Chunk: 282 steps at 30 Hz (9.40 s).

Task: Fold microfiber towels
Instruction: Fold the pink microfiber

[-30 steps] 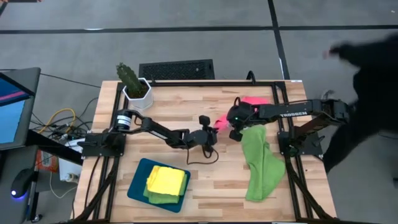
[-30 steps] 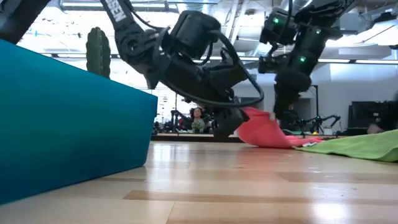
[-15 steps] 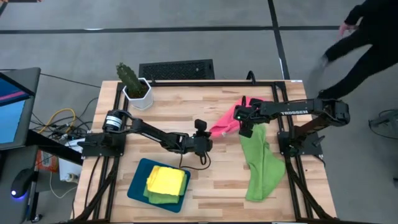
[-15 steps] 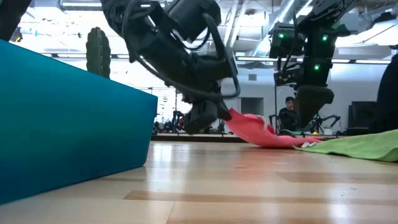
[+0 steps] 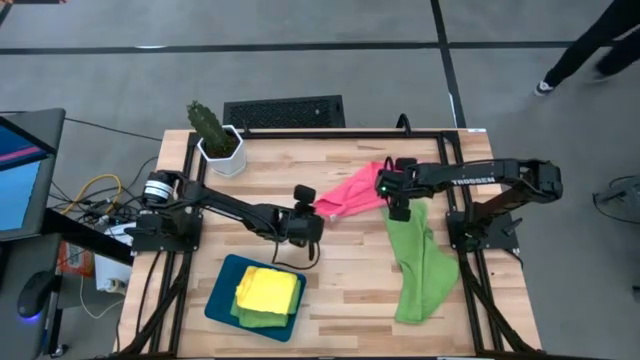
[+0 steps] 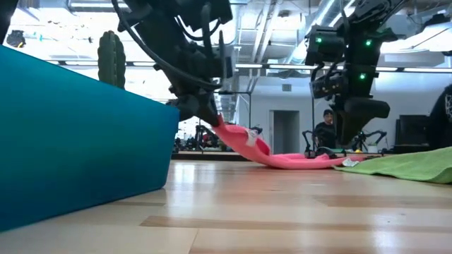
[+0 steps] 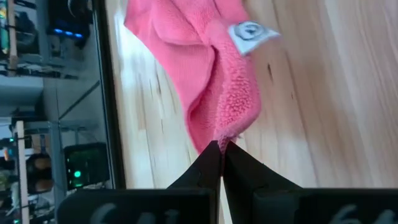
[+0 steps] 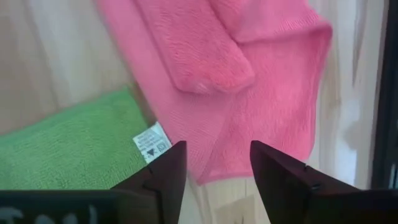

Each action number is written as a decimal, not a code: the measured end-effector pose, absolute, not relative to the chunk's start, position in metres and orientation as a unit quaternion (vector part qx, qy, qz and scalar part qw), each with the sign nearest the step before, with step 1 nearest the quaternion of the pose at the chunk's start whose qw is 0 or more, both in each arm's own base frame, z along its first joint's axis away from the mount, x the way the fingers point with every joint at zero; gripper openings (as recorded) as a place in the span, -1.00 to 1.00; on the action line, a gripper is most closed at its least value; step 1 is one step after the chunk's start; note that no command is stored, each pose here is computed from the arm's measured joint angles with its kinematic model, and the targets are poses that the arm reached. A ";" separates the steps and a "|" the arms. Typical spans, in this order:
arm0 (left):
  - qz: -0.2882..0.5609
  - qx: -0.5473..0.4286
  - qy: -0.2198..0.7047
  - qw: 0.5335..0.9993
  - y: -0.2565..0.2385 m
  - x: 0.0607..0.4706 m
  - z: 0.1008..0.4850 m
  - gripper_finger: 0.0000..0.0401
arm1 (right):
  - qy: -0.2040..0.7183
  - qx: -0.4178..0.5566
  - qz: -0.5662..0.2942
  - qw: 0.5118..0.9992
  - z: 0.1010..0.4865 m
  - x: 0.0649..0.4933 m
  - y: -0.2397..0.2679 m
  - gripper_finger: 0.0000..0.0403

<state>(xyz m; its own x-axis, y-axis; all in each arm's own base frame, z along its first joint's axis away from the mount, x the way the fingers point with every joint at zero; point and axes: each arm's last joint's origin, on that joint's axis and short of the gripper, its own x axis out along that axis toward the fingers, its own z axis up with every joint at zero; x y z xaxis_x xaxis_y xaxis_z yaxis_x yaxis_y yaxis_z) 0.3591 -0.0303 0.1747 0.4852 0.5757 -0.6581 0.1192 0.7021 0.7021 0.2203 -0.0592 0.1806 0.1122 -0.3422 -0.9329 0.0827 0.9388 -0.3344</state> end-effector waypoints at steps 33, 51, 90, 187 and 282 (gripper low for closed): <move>0.141 0.334 0.512 0.779 -0.022 0.354 0.172 -1.00 | 0.632 -0.365 0.093 0.677 0.151 0.239 -0.056 -0.10; 0.137 0.332 0.512 0.781 -0.021 0.355 0.172 -1.00 | 0.638 -0.403 0.064 0.654 0.138 0.250 -0.056 -0.30; 0.235 0.210 0.286 0.905 -0.010 0.255 0.342 -1.00 | 0.272 -0.251 -0.370 0.852 0.354 0.200 0.016 -0.99; 0.333 -0.060 0.369 0.866 0.127 0.221 0.176 -1.00 | 0.369 0.015 -0.371 0.852 0.148 0.236 -0.107 -0.98; 0.138 0.041 0.274 0.951 0.076 0.283 0.149 -0.68 | 0.432 -0.020 -0.196 0.880 0.134 0.209 -0.079 -0.03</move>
